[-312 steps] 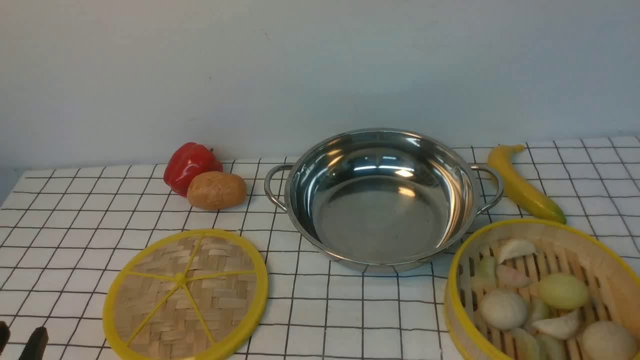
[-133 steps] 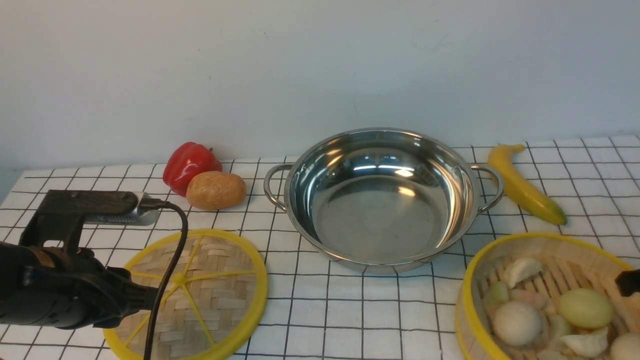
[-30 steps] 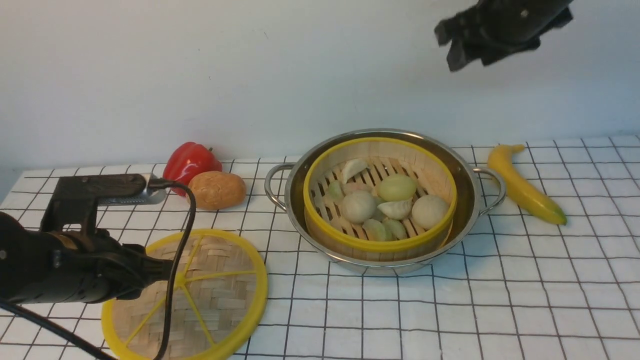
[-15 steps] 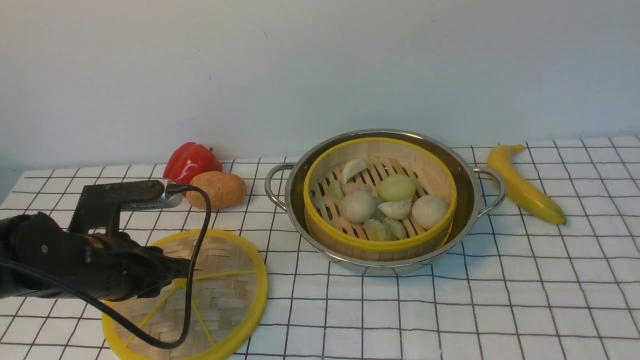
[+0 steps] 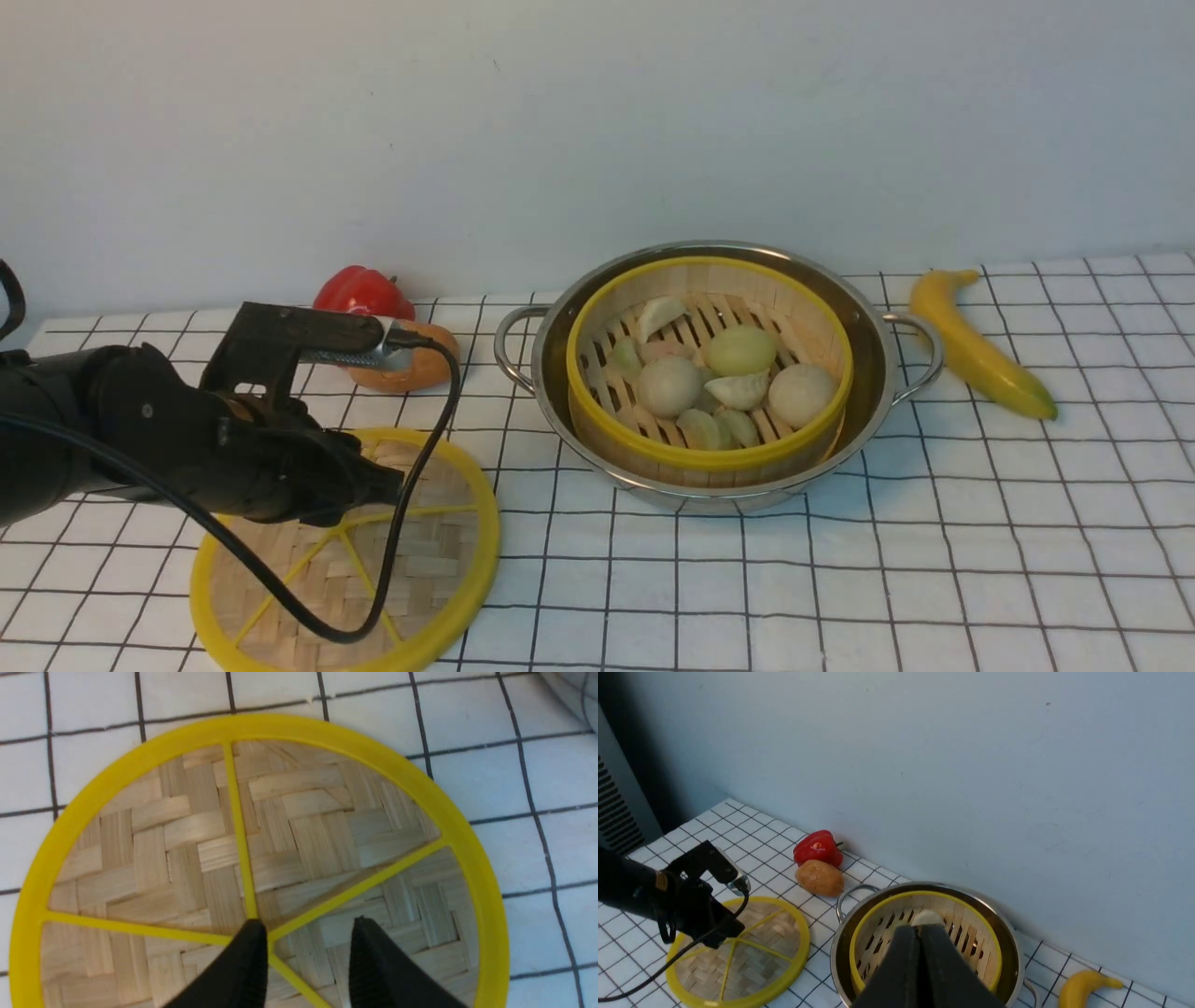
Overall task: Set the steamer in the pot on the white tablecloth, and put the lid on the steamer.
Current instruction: 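Grasp the bamboo steamer lid lying on the table by its centre knob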
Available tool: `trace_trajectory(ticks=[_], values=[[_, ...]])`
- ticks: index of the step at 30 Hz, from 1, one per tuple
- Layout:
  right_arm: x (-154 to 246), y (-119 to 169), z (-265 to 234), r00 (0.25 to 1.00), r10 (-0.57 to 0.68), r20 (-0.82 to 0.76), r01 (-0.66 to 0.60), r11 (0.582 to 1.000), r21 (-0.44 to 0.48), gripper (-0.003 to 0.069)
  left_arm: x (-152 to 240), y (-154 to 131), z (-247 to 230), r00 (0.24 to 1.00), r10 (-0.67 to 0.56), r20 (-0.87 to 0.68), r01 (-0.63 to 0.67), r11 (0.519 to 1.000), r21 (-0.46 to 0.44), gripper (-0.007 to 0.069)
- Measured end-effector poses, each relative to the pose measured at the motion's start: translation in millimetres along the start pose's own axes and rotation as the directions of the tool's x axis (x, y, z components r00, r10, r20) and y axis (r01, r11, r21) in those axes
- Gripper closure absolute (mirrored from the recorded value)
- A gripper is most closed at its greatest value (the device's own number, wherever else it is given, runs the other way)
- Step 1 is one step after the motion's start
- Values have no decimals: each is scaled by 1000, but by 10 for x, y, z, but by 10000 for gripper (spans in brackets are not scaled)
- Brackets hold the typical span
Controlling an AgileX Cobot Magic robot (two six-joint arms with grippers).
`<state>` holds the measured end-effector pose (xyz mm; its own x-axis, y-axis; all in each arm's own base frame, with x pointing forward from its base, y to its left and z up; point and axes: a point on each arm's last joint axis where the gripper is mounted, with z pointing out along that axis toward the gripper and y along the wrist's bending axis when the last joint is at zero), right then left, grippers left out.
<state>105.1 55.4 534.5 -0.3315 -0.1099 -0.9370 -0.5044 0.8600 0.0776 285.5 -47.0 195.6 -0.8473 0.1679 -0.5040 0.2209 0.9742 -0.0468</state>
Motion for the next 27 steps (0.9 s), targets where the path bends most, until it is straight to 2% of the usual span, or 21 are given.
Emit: trace_trajectory(ticks=[9, 15, 27], values=[[59, 10, 80, 999, 29, -32, -30, 999, -32, 671, 25, 10, 20, 999, 8, -32, -9, 1000, -9, 382], [57, 26, 72, 999, 37, -29, -38, 998, -47, 667, 68, 32, 215, 996, 16, -84, -17, 1000, -13, 382], [57, 29, 76, 999, 39, -30, -41, 998, -52, 662, 60, 45, 269, 997, 15, -73, -17, 1000, -22, 382]])
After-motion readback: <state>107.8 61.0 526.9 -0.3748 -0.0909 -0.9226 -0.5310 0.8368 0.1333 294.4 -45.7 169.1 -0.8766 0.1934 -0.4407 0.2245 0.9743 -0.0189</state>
